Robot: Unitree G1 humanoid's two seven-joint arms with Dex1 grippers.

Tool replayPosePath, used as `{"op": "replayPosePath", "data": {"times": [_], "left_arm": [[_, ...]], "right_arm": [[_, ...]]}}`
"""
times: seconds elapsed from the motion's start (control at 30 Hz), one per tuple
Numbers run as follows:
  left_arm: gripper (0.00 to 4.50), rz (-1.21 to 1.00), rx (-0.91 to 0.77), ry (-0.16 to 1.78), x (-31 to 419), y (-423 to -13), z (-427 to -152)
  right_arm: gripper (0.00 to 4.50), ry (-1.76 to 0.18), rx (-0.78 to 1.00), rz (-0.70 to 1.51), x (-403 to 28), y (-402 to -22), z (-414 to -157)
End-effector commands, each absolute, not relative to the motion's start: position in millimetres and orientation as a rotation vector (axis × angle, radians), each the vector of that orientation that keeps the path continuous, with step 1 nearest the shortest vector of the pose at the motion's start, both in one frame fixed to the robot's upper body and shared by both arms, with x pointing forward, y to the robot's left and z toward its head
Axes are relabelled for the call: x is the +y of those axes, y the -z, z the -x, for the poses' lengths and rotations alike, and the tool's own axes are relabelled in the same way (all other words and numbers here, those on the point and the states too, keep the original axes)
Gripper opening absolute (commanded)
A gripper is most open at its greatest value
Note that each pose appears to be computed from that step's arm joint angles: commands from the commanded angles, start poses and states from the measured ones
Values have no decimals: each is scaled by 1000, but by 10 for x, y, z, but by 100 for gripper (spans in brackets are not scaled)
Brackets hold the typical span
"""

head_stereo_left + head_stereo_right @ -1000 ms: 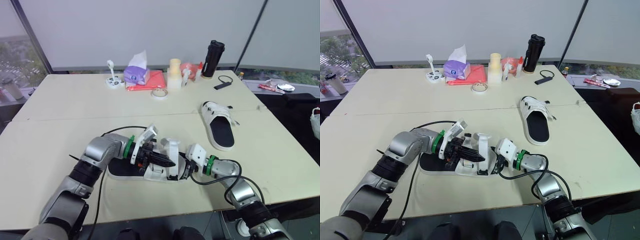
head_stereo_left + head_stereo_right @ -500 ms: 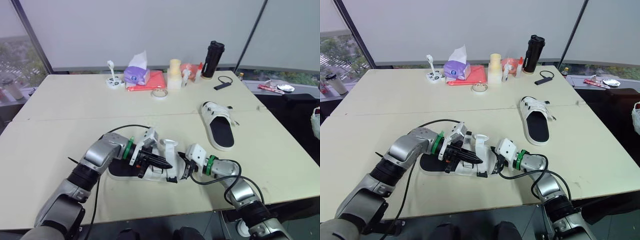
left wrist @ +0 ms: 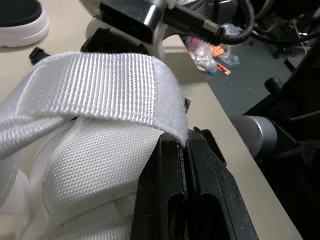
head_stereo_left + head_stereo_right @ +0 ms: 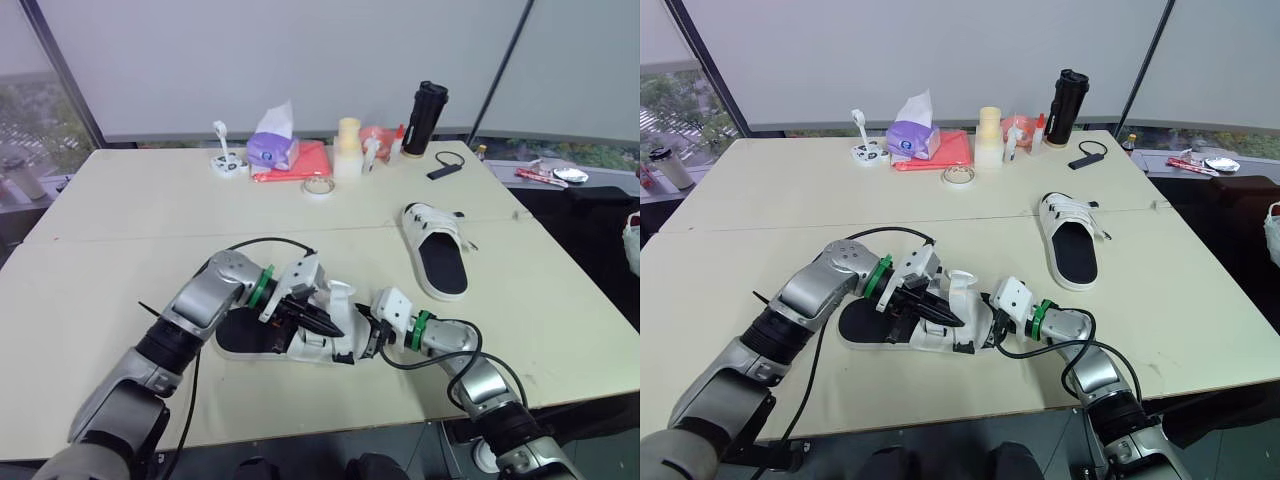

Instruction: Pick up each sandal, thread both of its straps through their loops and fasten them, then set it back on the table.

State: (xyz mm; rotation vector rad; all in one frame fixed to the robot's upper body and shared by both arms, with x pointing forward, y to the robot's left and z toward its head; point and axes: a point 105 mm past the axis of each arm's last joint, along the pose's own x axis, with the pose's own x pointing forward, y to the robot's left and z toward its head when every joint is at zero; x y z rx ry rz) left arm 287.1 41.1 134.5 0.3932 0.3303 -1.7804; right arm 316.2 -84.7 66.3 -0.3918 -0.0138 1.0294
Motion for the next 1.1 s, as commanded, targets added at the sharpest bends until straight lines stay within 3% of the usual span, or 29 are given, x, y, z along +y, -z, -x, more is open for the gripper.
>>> {"op": "replayPosePath", "data": {"times": [0.03, 0.27, 0.4, 0.57, 0.8, 1.1], "left_arm": [[3, -447, 339, 1854, 398, -1404, -2818], [3, -418, 382, 1902, 433, -1470, -2834], [3, -576, 367, 1876, 460, -1344, -2926], [3, -613, 334, 1879, 422, -1400, -3015], [3, -587, 355, 1958, 414, -1491, -2930], [3, -646, 350, 2003, 316, -1301, -2865]], "right_arm": [[0, -994, 181, 384, -967, -195, -3100], [0, -984, 180, 377, -963, -191, -3099], [0, -980, 181, 374, -963, -186, -3093], [0, -977, 180, 372, -958, -184, -3093], [0, -974, 186, 368, -957, -162, -3083], [0, -969, 184, 360, -934, -158, -3079]]}}
